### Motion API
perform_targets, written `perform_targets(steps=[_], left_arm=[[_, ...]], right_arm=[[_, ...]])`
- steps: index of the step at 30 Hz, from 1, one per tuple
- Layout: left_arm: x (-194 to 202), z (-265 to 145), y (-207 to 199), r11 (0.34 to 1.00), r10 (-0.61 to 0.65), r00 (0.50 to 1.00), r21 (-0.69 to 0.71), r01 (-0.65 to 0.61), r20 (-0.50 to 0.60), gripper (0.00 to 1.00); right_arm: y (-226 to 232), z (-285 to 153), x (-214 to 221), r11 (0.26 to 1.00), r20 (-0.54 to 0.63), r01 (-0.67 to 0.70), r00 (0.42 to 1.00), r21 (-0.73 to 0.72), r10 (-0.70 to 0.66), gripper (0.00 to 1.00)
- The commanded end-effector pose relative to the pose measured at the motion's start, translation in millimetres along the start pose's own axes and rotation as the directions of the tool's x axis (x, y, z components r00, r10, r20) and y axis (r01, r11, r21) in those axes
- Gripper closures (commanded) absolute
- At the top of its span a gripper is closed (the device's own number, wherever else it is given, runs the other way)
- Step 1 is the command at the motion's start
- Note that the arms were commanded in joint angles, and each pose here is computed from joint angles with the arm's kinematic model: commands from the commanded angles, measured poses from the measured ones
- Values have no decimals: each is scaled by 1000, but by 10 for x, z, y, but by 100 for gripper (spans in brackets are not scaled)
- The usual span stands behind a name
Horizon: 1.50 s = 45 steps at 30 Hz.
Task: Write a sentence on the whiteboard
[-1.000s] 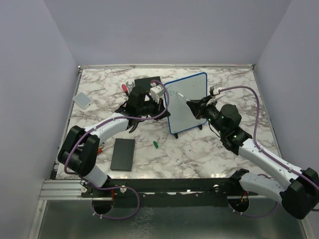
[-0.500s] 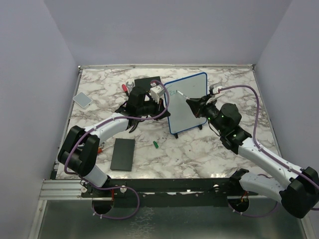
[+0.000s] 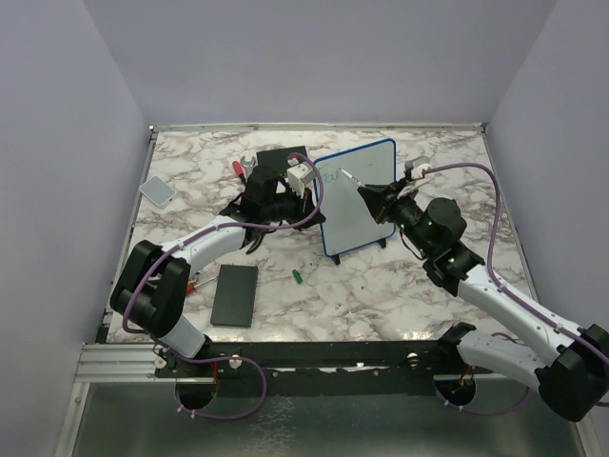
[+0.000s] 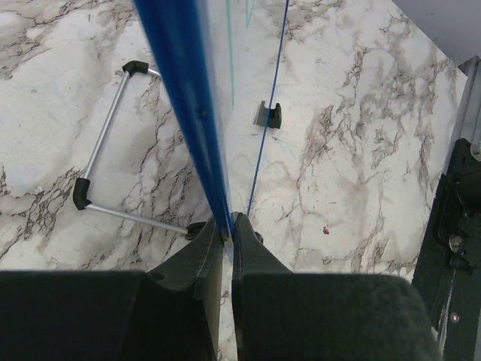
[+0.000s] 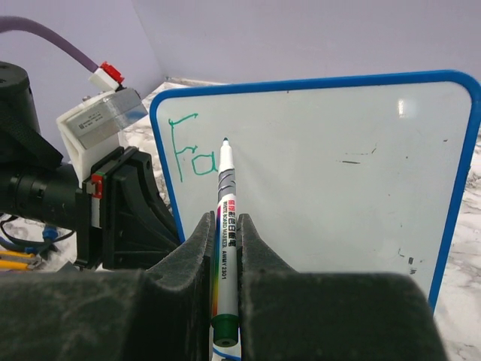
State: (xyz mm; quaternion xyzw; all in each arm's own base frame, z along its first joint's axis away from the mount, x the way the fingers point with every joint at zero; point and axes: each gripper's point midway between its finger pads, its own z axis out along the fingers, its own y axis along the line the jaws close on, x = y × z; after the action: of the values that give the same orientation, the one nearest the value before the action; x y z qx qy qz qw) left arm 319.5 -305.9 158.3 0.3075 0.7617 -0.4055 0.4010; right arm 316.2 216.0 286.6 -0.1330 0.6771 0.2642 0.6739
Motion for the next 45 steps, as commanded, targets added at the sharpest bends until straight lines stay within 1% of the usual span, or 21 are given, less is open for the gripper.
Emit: perform_targets(steps=[1,16,25,34,40,45], left_arm=[[260,8,85,999,-20,996,-35,17,-83,100],[269,13,87,999,-21,996,-33,18,-86,100],[269,10,84,999,-21,996,-33,18,-85,100],[255,7,81,999,-18,996,-34,15,-82,100],[260,8,74,999,-21,996,-32,18,-84,100],[262,8,76,999,-20,996,-33,17,-84,100]], right_arm=[[43,-26,-238,1000,65,21,998,-16,-20,99],[59,87,-227,999,63,35,997,-26,-33,99],[-1,164,-113,1000,29,29,999,3,-29,100],[66,-32,-274,999,79,27,997,-28,-25,99],[-49,-72,-118,999,36,3,999,32,-4,99],[-79,-62,-19,999,13,0,1000,44,0,99]])
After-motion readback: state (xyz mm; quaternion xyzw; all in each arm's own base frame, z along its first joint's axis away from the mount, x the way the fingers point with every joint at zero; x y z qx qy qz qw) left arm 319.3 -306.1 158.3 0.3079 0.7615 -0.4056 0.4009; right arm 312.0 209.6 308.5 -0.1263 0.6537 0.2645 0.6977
